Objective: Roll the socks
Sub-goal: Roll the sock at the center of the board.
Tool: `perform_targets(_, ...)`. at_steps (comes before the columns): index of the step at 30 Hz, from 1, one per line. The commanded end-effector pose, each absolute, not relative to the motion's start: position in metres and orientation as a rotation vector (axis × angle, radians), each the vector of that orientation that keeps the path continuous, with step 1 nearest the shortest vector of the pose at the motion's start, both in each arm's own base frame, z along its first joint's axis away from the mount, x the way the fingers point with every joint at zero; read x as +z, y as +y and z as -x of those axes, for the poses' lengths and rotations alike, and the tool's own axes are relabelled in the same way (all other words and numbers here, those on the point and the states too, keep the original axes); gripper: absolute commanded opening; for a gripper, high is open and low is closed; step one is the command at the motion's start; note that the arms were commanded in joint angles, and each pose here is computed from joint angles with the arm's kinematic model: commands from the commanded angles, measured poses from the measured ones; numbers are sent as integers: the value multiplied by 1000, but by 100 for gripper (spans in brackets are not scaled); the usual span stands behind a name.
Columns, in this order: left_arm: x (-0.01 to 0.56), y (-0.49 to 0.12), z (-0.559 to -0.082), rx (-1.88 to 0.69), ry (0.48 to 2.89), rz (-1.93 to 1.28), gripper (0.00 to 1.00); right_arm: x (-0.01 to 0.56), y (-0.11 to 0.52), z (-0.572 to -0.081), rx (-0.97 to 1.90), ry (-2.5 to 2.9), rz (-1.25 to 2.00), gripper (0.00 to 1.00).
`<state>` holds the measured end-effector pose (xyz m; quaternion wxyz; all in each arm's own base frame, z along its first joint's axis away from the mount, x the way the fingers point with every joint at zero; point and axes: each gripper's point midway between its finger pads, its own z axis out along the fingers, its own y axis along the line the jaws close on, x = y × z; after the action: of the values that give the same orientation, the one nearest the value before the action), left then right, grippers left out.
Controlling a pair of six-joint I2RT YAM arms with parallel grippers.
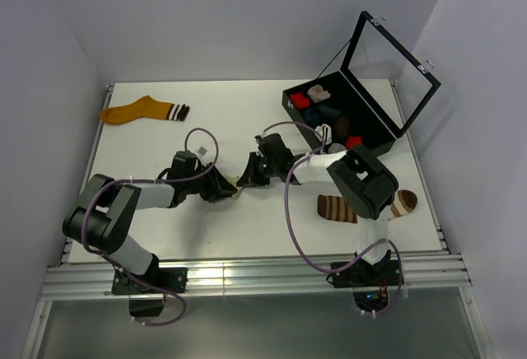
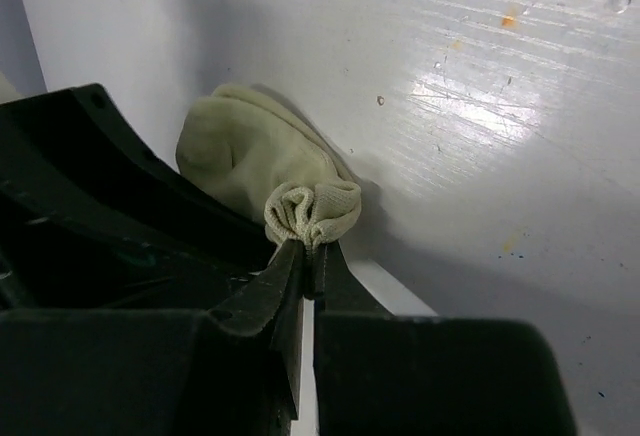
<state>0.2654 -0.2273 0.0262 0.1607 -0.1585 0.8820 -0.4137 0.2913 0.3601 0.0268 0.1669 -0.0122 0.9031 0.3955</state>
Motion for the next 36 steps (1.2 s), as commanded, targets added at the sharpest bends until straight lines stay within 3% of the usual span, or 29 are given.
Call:
perform_targets(1,32,-208,-279,-966,2504,369,43,31,356,-294,1031,2604,35,0)
perform_targets(8,81,-201,-304,-688,2344,203,54,32,352,-291,900,2680,37,0)
perform_targets(11,85,-221,-293,-589,2349,73,56,33,352,-290,856,2708,38,0)
perform_targets(25,71,-254,-273,-273,2272,-158,41,32,358,-284,851,2760,48,0)
perform_targets(36,68,-252,-258,-335,2245,-197,44,27,359,-286,841,2775,64,0)
